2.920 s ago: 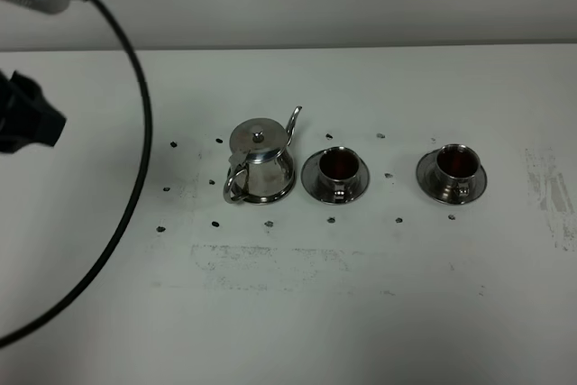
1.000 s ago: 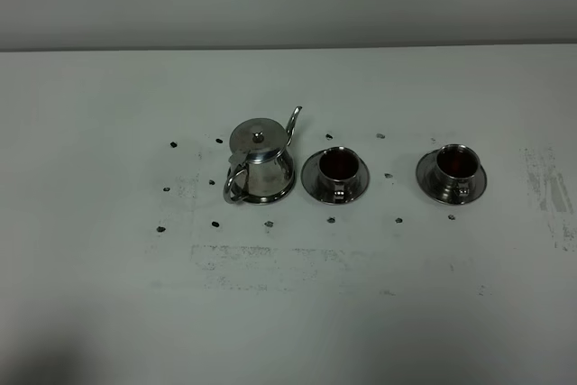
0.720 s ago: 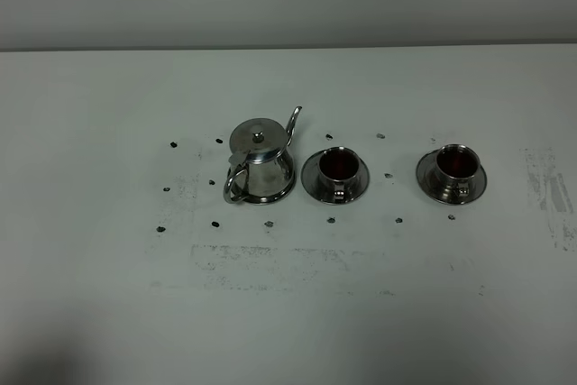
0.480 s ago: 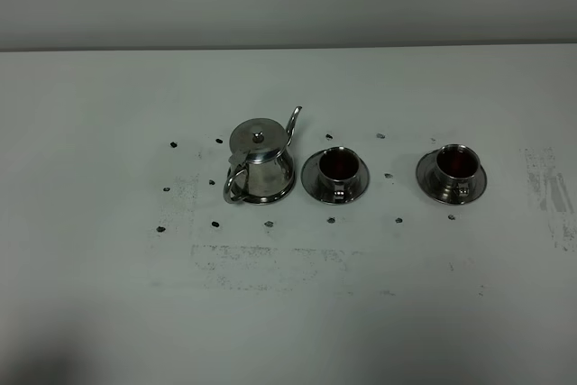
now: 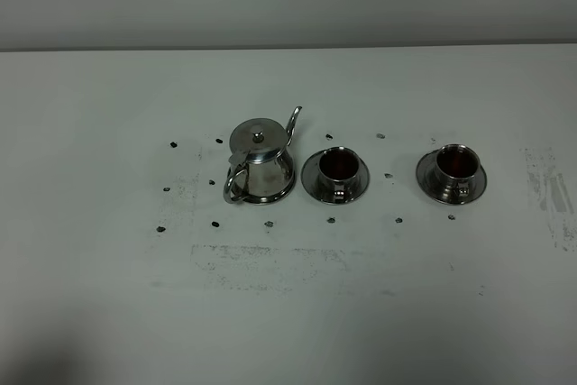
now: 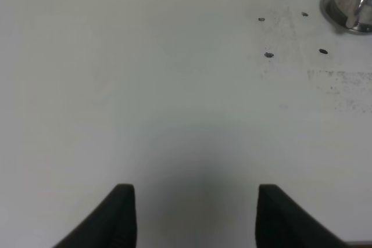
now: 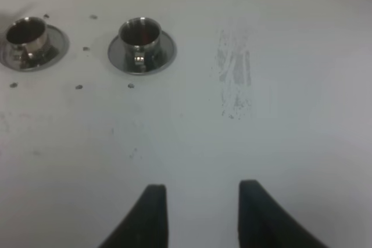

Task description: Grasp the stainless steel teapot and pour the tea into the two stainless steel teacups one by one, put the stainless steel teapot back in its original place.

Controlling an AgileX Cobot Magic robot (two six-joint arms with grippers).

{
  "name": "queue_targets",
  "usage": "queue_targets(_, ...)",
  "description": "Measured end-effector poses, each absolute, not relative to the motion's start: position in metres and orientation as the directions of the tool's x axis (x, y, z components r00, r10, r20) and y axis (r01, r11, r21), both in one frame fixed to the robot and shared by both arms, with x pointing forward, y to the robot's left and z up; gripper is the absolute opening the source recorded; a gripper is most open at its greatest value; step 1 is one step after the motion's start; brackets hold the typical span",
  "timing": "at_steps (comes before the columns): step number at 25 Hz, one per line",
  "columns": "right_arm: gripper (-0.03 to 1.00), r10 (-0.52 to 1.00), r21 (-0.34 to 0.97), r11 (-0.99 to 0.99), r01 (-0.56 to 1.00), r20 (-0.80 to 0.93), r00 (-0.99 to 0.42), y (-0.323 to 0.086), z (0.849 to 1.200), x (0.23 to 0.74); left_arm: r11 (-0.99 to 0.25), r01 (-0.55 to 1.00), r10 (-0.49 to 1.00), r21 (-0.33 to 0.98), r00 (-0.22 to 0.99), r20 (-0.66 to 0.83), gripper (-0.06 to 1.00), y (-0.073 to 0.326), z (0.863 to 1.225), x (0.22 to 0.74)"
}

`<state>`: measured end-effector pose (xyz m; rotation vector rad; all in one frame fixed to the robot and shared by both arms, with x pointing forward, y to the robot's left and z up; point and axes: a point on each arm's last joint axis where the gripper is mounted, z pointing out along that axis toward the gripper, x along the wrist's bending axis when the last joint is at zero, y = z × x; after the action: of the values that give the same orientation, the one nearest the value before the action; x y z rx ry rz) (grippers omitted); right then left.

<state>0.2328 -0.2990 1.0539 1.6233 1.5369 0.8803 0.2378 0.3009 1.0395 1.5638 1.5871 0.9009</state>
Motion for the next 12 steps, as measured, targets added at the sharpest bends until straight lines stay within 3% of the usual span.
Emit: queue_targets(12,0.31,0.999,0.863,-0.017,0.505,0.0,0.034,-0.2991,1.0539,0.2328,0.019,0.495,1.0,0.869,-0.003,-0.02,0.47,0.3009,1.0395,0.2378)
